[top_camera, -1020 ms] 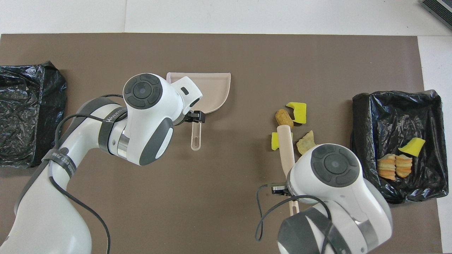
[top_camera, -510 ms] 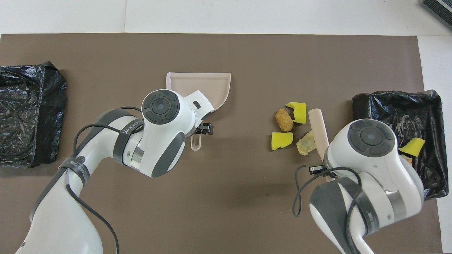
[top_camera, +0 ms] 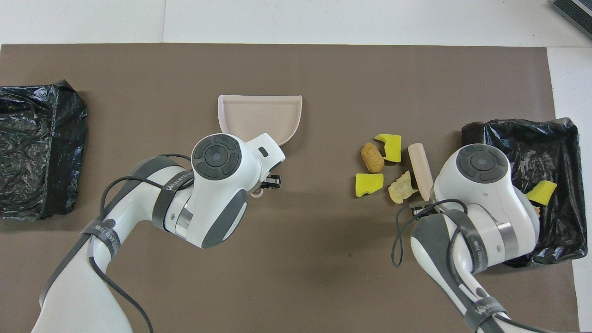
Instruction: Sweep and dump trash in bin
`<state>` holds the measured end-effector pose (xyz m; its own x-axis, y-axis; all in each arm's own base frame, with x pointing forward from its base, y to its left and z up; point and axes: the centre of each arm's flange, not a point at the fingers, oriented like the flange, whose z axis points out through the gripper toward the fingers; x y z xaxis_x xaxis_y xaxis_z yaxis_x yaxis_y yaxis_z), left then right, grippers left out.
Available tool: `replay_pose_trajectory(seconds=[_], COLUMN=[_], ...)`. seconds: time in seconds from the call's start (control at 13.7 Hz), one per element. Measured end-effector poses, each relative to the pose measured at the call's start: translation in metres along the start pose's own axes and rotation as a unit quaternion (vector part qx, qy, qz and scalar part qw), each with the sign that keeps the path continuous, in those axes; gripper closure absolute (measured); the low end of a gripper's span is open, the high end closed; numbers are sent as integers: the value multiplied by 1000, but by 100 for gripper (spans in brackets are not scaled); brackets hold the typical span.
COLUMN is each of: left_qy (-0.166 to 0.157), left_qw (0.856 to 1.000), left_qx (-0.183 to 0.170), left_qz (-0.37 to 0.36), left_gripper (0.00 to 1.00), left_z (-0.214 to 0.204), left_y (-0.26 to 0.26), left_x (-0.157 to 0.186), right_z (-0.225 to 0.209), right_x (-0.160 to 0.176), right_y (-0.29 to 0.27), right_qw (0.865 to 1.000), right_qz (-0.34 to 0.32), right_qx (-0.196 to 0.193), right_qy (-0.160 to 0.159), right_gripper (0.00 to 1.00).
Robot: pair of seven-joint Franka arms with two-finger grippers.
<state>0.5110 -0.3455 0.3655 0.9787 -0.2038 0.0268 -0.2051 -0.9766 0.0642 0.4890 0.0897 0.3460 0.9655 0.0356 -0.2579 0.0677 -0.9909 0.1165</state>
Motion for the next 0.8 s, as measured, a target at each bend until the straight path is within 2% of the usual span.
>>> replay_pose_trajectory(seconds=[0.07, 0.15, 0.36, 0.44, 0.66, 0.8], left_qy=[2, 5, 18, 19, 19, 19], left_qw=[1000, 1000, 1000, 1000, 1000, 1000], left_qx=[-1, -2, -7, -7, -7, -7], left_qz=[0, 0, 1, 1, 1, 3], left_gripper=[44, 51, 54, 63, 68, 68], left_z=[0, -1, -3, -3, -3, -3], left_y=[0, 1, 1, 1, 1, 0], left_x=[0, 1, 4, 4, 4, 4], right_z=[0, -1, -9, -14, -46, -74], right_x=[2, 2, 3, 4, 8, 9], right_y=[-7, -14, -36, -43, -60, -52], right_qw=[1000, 999, 997, 997, 996, 997], right_qz=[8, 10, 16, 18, 41, 40], right_qx=[26, 40, 73, 79, 80, 58], right_qy=[2, 5, 12, 13, 16, 14], right_gripper=[74, 74, 74, 74, 74, 74])
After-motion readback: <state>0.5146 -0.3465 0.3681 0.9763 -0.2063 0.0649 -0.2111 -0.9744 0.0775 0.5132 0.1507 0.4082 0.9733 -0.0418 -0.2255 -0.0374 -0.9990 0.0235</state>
